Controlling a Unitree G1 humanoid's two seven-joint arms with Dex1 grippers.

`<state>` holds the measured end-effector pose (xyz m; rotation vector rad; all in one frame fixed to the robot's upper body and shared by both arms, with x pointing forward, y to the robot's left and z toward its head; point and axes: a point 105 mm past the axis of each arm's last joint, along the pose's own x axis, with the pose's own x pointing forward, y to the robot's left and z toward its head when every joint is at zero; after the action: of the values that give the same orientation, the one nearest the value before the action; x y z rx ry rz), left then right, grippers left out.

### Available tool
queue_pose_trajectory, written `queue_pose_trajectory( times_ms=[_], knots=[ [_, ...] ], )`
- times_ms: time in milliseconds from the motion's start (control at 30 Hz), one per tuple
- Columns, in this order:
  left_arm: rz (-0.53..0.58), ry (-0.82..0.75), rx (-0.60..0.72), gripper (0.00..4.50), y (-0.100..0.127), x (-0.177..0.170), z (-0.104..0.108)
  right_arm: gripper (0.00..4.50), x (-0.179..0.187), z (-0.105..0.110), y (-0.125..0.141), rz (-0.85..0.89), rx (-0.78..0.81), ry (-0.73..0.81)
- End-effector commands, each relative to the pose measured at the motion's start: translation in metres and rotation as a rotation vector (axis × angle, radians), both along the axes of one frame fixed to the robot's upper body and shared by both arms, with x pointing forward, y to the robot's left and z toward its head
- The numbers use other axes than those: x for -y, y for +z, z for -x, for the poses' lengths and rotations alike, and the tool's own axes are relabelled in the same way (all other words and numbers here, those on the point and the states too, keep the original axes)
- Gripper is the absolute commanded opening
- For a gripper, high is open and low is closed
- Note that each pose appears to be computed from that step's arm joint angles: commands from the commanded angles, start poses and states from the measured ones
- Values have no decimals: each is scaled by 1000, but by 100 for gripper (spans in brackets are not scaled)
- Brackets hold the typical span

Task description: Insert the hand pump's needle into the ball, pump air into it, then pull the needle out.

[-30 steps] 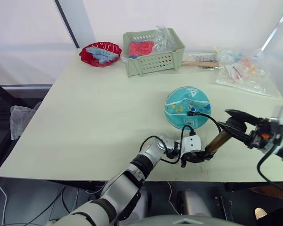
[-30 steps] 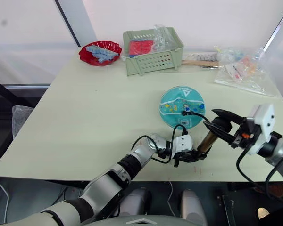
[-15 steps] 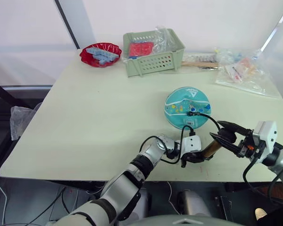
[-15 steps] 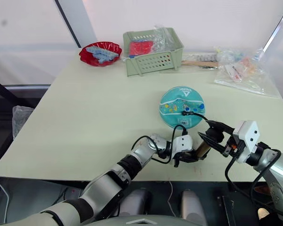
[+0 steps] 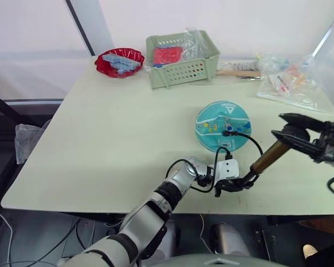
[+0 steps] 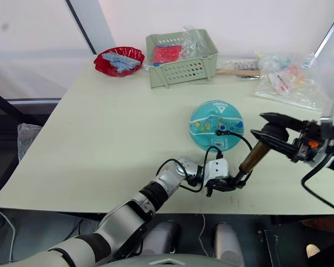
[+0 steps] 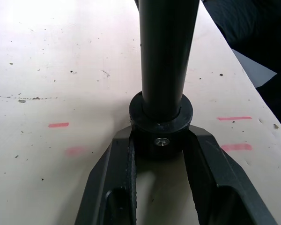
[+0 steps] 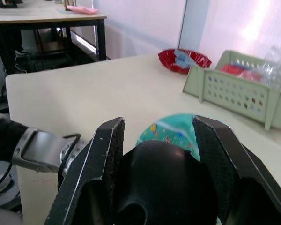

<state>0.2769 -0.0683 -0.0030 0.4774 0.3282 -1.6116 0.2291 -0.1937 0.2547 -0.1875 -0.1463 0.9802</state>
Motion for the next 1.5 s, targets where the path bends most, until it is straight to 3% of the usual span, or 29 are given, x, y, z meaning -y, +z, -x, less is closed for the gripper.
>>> queue_pose_trajectory(
  times_ms=[33, 233, 333, 533, 933, 1200, 1300, 1500],
  knots=[
    [-234, 70, -118, 96, -58, -43, 13, 182, 2, 12, 37, -16, 110, 17],
    [-233, 77, -117, 96, -58, -43, 12, 182, 4, 14, 53, -31, 119, 14],
    [-233, 79, -117, 96, -57, -43, 11, 182, 2, 13, 48, -39, 95, 21],
    [-233, 80, -115, 96, -57, -42, 11, 182, -7, 8, -2, 9, -47, 33],
    [-238, 86, -109, 96, -58, -45, 9, 182, -15, 1, -95, 75, -177, -11],
    [-239, 83, -106, 96, -58, -45, 9, 182, -28, 0, -139, 87, -208, -35],
    [-240, 83, -104, 96, -58, -45, 9, 182, -29, 0, -142, 91, -199, -36],
    [-239, 82, -105, 96, -58, -45, 9, 182, -17, -6, -107, 90, -99, -52]
  ],
)
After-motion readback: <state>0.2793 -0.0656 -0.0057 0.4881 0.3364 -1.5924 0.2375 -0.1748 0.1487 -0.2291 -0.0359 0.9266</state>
